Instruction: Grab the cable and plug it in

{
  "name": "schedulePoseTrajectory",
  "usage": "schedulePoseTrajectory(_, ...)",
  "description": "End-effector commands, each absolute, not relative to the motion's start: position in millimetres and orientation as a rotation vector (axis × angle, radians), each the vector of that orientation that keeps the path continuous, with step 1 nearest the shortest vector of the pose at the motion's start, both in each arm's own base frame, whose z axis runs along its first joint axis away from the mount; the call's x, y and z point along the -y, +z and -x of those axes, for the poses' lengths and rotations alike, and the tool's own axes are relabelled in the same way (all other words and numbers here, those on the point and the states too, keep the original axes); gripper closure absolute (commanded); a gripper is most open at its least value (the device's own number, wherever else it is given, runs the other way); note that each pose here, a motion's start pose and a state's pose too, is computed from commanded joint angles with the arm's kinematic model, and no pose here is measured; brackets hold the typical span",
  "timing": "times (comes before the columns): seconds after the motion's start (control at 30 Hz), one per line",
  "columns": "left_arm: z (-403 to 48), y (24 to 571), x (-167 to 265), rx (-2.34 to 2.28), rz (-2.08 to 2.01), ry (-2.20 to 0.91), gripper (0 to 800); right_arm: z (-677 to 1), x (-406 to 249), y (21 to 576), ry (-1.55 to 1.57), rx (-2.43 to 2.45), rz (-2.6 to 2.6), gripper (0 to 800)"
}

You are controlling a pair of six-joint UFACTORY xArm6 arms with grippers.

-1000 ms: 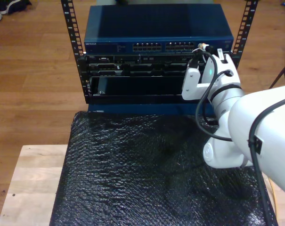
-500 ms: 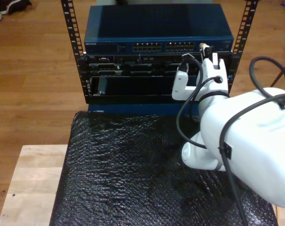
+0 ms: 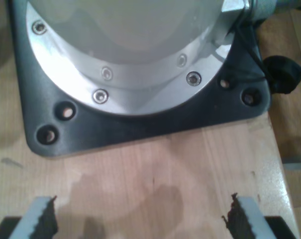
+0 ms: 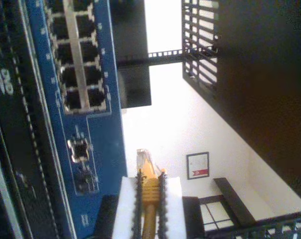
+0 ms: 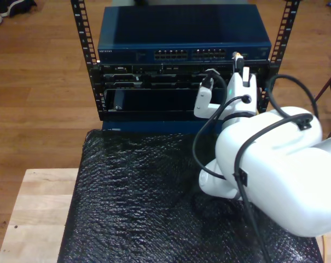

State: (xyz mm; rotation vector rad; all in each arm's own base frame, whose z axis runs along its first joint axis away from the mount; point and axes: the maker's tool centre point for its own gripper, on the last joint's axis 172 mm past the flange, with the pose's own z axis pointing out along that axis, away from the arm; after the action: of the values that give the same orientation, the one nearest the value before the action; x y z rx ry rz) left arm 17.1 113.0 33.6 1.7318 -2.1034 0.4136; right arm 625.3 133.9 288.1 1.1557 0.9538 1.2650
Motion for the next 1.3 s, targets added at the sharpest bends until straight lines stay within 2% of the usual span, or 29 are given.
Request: schedulePoseTrajectory(1.3,-17.1,33.6,-113.0,2.103,-1.732,0.414,0,-652.2,-160.7,275.6,1.304,-0.923,-1.142,800)
